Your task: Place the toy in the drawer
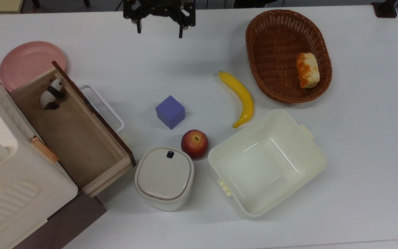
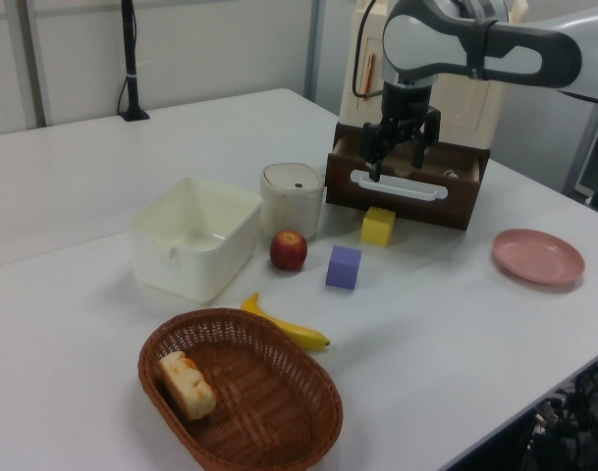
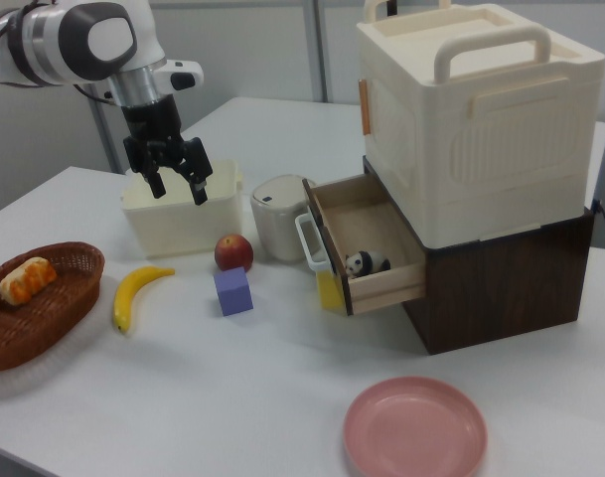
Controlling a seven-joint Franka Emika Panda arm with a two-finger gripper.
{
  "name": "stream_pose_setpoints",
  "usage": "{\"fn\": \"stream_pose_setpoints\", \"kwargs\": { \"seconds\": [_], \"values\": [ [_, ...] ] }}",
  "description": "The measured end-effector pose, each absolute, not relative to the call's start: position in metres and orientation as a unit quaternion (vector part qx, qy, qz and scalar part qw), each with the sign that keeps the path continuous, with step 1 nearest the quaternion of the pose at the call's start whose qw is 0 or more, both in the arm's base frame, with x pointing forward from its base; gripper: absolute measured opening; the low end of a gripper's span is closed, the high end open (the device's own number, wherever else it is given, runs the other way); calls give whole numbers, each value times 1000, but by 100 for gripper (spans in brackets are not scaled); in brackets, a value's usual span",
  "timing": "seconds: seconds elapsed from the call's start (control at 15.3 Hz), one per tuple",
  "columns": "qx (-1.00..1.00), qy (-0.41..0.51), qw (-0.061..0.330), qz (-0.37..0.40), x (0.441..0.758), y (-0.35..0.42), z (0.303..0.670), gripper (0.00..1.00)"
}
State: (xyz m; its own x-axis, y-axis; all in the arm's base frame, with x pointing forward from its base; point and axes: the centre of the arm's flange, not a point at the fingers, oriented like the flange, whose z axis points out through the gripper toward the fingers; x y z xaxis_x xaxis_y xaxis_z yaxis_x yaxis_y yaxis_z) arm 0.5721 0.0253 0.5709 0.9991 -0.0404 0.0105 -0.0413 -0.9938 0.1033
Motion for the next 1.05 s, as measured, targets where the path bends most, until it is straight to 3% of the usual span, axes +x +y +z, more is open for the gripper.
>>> {"fn": "stream_pose_setpoints", "kwargs": {
  "seconds": [1.05],
  "values": [
    [999,-29,29,2,570,20,572,100]
  ]
}}
